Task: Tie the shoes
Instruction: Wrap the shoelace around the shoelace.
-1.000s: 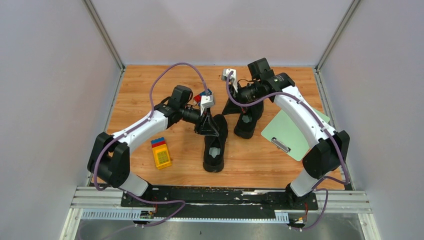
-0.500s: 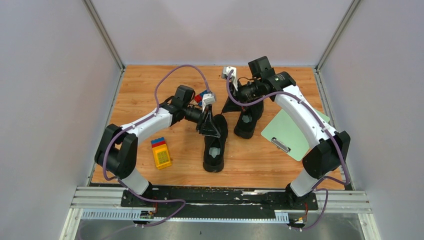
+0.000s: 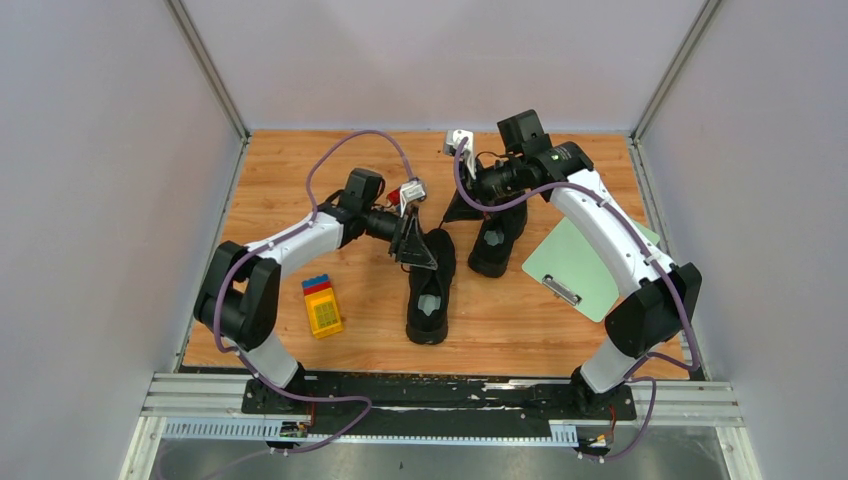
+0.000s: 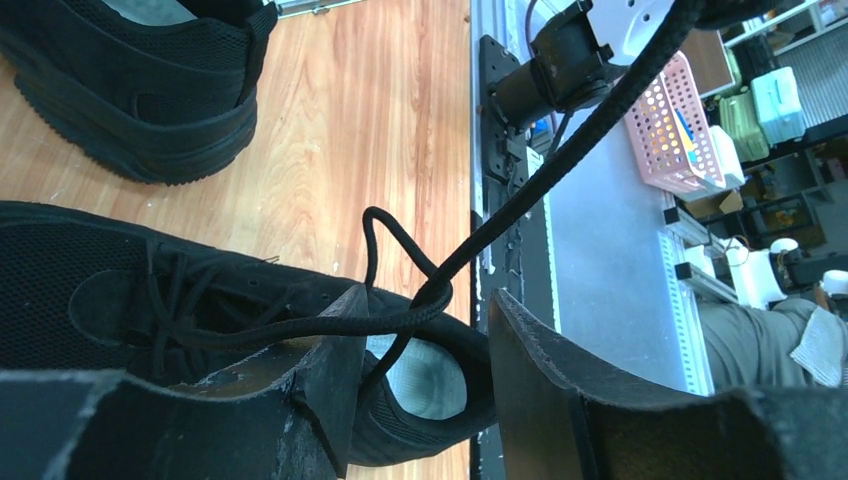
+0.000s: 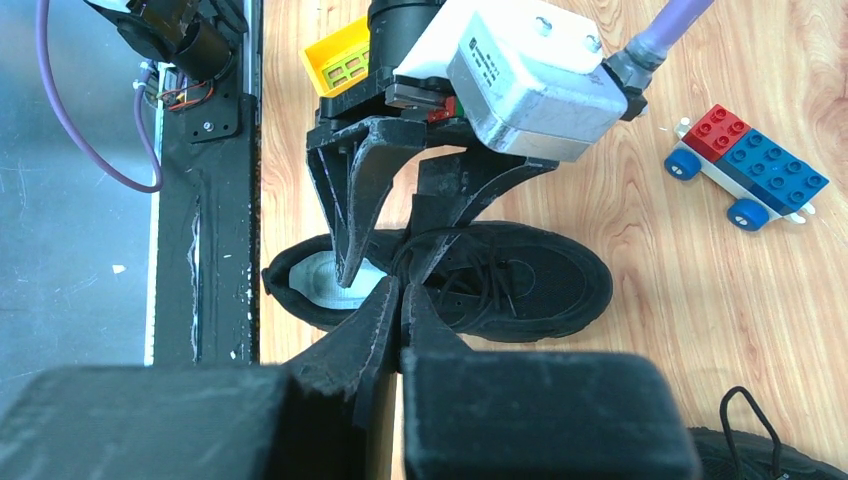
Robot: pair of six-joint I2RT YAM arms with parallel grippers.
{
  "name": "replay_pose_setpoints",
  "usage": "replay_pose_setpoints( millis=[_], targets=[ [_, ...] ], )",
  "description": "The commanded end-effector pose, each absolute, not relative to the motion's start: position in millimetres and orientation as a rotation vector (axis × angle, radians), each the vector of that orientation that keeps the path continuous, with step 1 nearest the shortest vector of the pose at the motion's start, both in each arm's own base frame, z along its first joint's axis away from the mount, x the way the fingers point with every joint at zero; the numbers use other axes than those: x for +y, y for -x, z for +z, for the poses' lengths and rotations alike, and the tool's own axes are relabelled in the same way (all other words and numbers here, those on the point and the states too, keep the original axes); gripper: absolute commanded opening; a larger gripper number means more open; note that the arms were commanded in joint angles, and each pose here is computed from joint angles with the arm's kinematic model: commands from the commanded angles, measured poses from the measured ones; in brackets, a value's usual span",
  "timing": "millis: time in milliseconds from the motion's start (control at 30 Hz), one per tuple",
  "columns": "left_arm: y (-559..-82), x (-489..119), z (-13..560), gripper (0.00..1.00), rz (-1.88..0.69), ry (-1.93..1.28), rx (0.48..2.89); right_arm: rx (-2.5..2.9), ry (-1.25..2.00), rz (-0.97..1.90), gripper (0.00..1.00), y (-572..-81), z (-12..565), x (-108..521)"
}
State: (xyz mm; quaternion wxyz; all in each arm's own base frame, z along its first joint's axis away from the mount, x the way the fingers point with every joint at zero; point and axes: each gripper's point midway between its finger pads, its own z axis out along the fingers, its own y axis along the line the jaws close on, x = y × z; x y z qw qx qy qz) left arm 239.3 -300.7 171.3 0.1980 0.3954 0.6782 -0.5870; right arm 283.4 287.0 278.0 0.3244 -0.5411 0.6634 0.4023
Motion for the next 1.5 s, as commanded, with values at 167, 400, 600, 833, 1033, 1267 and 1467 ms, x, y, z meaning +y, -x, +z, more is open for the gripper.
replay_pose_setpoints(
  millis=[167,400,600,833,1033,1267,1467],
  targets=[
    [-268.4,-291.2,200.1,0.55,-1.683,-0.976,1.851,1.621,1.441,1.003,0.0,-276.3,303.9,285.0],
    [-278.2,-293.6,203.8,0.51,-1.718,-0.923,1.85,1.62,1.447,1.003,0.0,-272.9,301.4,283.3],
    [-277.4,-293.6,203.2,0.32,-1.724,-0.938,1.841,1.621,1.448,1.005,0.0,-267.8,300.6,280.6],
    [-269.5,-285.0,189.6,0.05,-1.621,-1.038,1.86,1.624,1.458,1.05,0.0,-249.6,297.5,279.8],
    [-271.5,-282.8,192.0,0.0,-1.545,-1.079,1.823,1.678,1.518,1.136,0.01,-230.2,265.3,291.7],
    [-269.1,-280.0,194.8,0.0,-1.505,-1.101,1.801,1.936,1.487,1.237,0.05,-224.1,192.4,306.0],
    [-263.0,-278.2,198.1,0.0,-1.505,-1.112,1.781,1.941,1.479,1.255,0.39,-228.6,194.9,307.4]
  ],
)
